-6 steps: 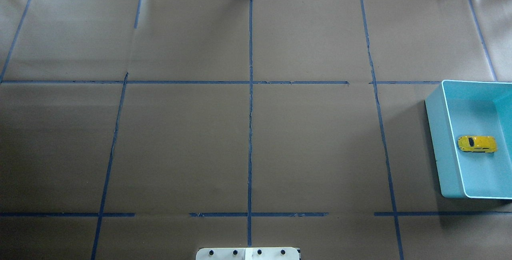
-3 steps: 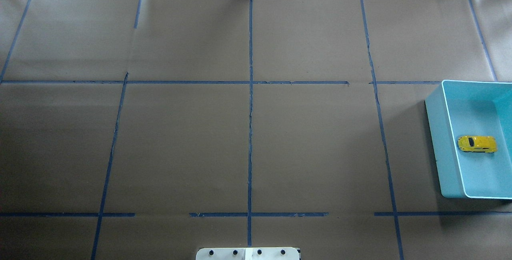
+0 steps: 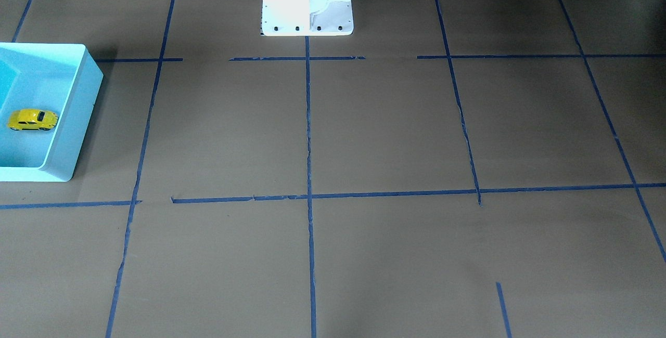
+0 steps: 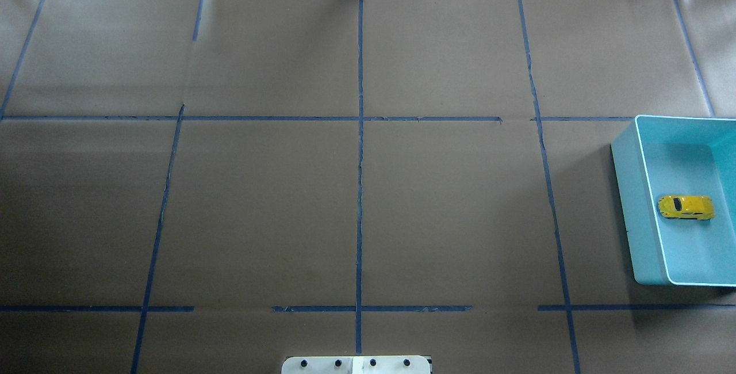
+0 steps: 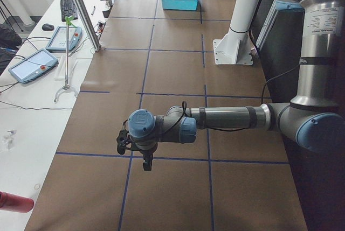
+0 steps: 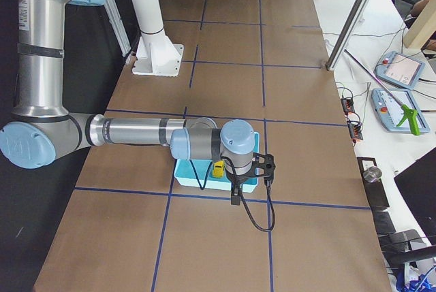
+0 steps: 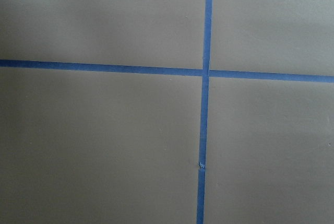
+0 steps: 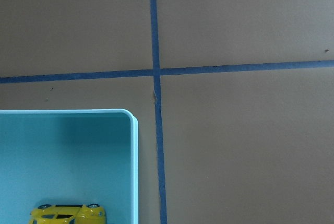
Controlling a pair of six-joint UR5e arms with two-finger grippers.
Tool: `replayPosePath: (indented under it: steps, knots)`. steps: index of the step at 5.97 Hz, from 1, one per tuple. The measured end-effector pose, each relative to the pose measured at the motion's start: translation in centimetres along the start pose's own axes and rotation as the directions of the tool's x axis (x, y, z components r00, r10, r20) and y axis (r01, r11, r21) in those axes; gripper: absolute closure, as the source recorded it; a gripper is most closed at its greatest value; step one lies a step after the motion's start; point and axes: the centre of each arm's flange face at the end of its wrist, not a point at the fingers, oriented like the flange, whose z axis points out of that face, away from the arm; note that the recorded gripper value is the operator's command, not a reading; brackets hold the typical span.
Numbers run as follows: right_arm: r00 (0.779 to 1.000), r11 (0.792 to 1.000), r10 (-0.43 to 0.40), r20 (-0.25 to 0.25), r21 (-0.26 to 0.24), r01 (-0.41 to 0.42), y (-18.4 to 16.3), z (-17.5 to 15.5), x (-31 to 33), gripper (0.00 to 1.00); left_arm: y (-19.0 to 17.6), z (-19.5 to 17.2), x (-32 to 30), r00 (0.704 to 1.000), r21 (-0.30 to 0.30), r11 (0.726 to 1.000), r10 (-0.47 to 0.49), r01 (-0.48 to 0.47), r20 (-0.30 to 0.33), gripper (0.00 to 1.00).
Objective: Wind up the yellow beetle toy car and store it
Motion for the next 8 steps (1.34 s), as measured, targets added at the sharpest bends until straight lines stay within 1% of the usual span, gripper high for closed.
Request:
replayPosePath:
  steps: [1,2,3,6,8]
  knots:
    - [0.999,0.999,-0.044,0.002,0.004,0.044,-0.3,-0.2,-2.1,0.0,0.0,0.0,0.0,1.0,0.0,1.0,0.001,-0.001,0.001,0.0]
    - [0.998,0.998,-0.069,0.003,0.002,0.069,-0.3,-0.2,-3.3,0.0,0.0,0.0,-0.1,1.0,0.0,1.0,0.003,-0.003,0.003,0.0]
    - [0.997,0.997,-0.072,0.003,-0.005,0.072,0.1,0.0,-3.5,0.0,0.0,0.1,-0.1,1.0,-0.001,1.0,0.003,-0.003,0.005,0.0]
    - [1.0,0.999,-0.029,0.003,-0.036,0.029,0.8,1.4,-2.3,0.0,0.0,0.0,0.0,1.0,0.0,1.0,0.002,-0.002,0.003,0.0]
    - [0.999,0.999,-0.035,-0.027,-0.034,0.034,0.7,1.5,-1.9,0.0,0.0,0.0,0.0,1.0,-0.001,1.0,0.003,-0.003,0.003,0.0]
